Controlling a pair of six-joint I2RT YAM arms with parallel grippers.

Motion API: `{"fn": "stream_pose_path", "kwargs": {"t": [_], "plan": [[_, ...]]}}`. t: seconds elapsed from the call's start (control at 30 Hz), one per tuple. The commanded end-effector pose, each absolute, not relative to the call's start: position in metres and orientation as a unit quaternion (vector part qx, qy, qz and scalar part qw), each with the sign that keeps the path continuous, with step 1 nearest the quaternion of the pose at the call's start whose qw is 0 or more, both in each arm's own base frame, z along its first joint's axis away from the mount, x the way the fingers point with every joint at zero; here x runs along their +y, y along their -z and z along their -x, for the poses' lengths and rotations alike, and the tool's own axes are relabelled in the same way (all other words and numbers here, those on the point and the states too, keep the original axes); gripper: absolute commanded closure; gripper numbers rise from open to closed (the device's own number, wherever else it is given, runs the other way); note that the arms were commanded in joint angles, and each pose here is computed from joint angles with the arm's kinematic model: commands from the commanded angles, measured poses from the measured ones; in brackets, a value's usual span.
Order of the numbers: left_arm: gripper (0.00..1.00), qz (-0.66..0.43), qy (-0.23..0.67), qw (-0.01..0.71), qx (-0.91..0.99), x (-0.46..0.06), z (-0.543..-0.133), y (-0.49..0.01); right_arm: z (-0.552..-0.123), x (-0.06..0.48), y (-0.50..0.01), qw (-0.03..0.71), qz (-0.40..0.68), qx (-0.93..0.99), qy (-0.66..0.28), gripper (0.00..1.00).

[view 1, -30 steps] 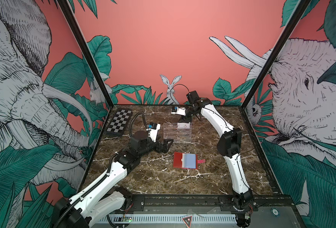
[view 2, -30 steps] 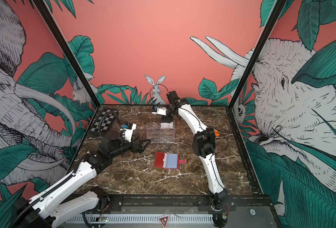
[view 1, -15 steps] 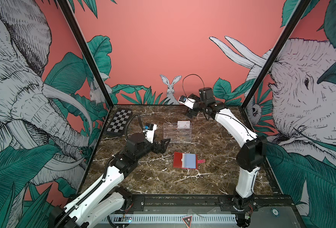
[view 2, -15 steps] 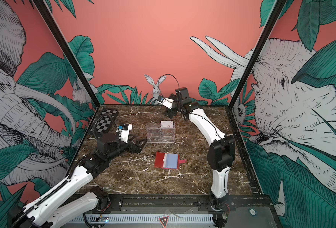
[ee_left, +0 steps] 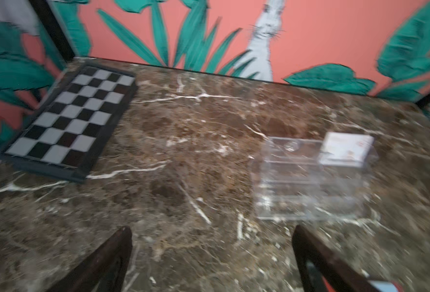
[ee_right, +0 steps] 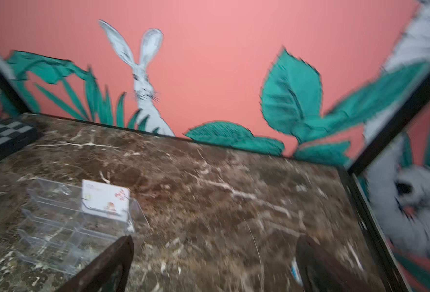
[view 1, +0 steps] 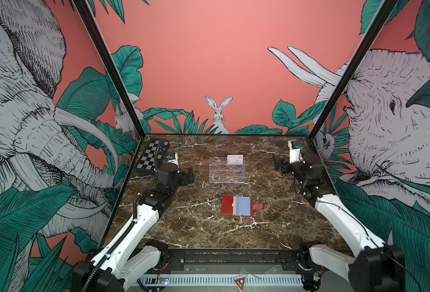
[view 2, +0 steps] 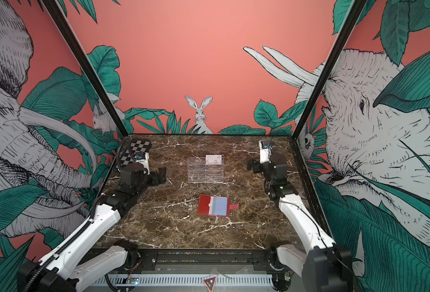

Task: Take the credit cards out of the card holder
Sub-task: Reset both arms

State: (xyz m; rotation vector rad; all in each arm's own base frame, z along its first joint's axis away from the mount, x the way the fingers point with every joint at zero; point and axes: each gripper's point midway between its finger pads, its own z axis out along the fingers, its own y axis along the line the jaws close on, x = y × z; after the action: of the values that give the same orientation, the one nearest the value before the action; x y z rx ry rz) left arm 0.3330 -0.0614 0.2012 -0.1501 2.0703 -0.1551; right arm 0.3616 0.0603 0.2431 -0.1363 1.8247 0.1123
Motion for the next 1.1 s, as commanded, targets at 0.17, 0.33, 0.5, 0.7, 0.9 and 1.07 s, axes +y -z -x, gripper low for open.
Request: {"fn": "stream_pose_path", "kwargs": {"t": [0.17,0.33,0.5,0.7,0.9,1.07], "plan": [[0.01,0.072,-0.097,0.547,0.828,-0.003,-0.35,-0.158,-0.303,-0.028,-0.17,0.6,-0.108,0.79,0.064,0.02],[0.01,0.058,-0.16,0.569,0.805,0.013,-0.357,-0.164,-0.308,-0.04,-0.124,0.558,-0.121,0.817,0.079,0.02],[0.01,0.023,-0.176,0.585,0.792,0.017,-0.359,-0.154,-0.332,-0.035,-0.115,0.558,-0.085,0.821,0.083,0.02],[0.01,-0.001,-0.132,0.614,0.779,0.008,-0.373,-0.124,-0.36,-0.033,-0.124,0.596,-0.051,0.796,0.093,0.02],[0.01,-0.037,-0.099,0.581,0.807,-0.005,-0.391,-0.1,-0.377,-0.026,-0.101,0.613,-0.035,0.785,0.084,0.02],[0.01,-0.025,-0.088,0.575,0.813,0.003,-0.401,-0.098,-0.391,-0.033,-0.098,0.575,-0.049,0.808,0.118,0.02]]}}
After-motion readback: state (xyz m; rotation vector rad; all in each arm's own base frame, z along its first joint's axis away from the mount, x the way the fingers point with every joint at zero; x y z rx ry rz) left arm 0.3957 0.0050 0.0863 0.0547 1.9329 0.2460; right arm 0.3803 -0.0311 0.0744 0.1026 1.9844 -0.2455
